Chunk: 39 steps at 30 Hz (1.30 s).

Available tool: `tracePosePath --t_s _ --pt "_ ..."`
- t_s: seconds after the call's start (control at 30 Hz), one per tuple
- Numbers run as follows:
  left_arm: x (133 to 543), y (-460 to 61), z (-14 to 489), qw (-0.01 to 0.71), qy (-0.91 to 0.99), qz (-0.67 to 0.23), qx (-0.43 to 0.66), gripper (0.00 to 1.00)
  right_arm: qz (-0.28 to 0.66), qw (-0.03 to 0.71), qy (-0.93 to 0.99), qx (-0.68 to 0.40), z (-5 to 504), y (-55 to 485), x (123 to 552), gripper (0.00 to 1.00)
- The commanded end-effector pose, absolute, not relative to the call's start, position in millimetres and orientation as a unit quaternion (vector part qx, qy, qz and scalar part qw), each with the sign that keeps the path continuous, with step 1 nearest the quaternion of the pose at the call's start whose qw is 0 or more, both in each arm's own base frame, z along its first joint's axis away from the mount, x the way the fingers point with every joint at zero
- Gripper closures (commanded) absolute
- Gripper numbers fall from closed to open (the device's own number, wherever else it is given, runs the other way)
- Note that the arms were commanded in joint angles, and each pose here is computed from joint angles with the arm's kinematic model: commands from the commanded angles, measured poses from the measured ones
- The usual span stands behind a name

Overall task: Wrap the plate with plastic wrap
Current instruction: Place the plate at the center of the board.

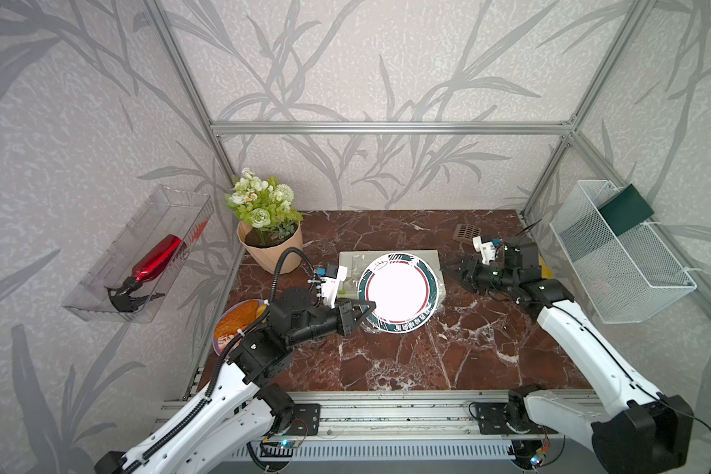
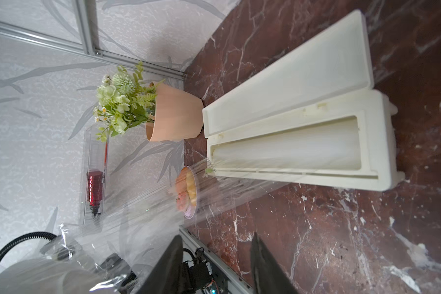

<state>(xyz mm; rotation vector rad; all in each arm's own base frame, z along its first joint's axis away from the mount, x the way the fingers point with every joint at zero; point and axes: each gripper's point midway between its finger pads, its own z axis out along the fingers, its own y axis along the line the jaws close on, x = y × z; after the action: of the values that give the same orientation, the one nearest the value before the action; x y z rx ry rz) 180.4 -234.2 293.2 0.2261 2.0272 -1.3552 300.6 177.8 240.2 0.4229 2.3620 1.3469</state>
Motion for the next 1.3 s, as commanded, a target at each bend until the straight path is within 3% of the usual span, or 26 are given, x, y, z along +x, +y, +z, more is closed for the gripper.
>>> tracePosePath --t_s 0.0,0.13,0.3,0.5,0.67,0.83,1.1,1.2,1.27 --pt "172 -236 349 0.392 0.719 -0.56 0.125 1.0 0.494 0.092 0.834 0.229 217 191 290 0.47" --pt "171 -236 351 0.394 0.717 -0.561 0.128 1.0 0.515 0.084 0.806 0.28 221 201 292 0.21" --pt "170 -236 352 0.394 0.715 -0.562 0.133 1.0 0.536 0.066 0.762 0.357 213 207 298 0.21" --pt "171 -236 352 0.395 0.714 -0.562 0.132 1.0 0.557 0.076 0.725 0.398 223 211 312 0.26" --pt "171 -237 354 0.395 0.713 -0.563 0.133 1.0 0.574 0.081 0.697 0.422 233 209 316 0.37" --pt "172 -239 354 0.393 0.714 -0.564 0.134 1.0 0.559 0.09 0.691 0.449 232 200 313 0.36" --pt "175 -240 352 0.394 0.714 -0.563 0.132 1.0 0.565 0.047 0.703 0.43 221 236 311 0.36" --pt "174 -239 352 0.395 0.715 -0.562 0.131 1.0 0.569 0.045 0.701 0.428 218 238 311 0.47" --pt "175 -239 351 0.394 0.716 -0.562 0.129 1.0 0.573 0.052 0.695 0.431 217 235 310 0.62"
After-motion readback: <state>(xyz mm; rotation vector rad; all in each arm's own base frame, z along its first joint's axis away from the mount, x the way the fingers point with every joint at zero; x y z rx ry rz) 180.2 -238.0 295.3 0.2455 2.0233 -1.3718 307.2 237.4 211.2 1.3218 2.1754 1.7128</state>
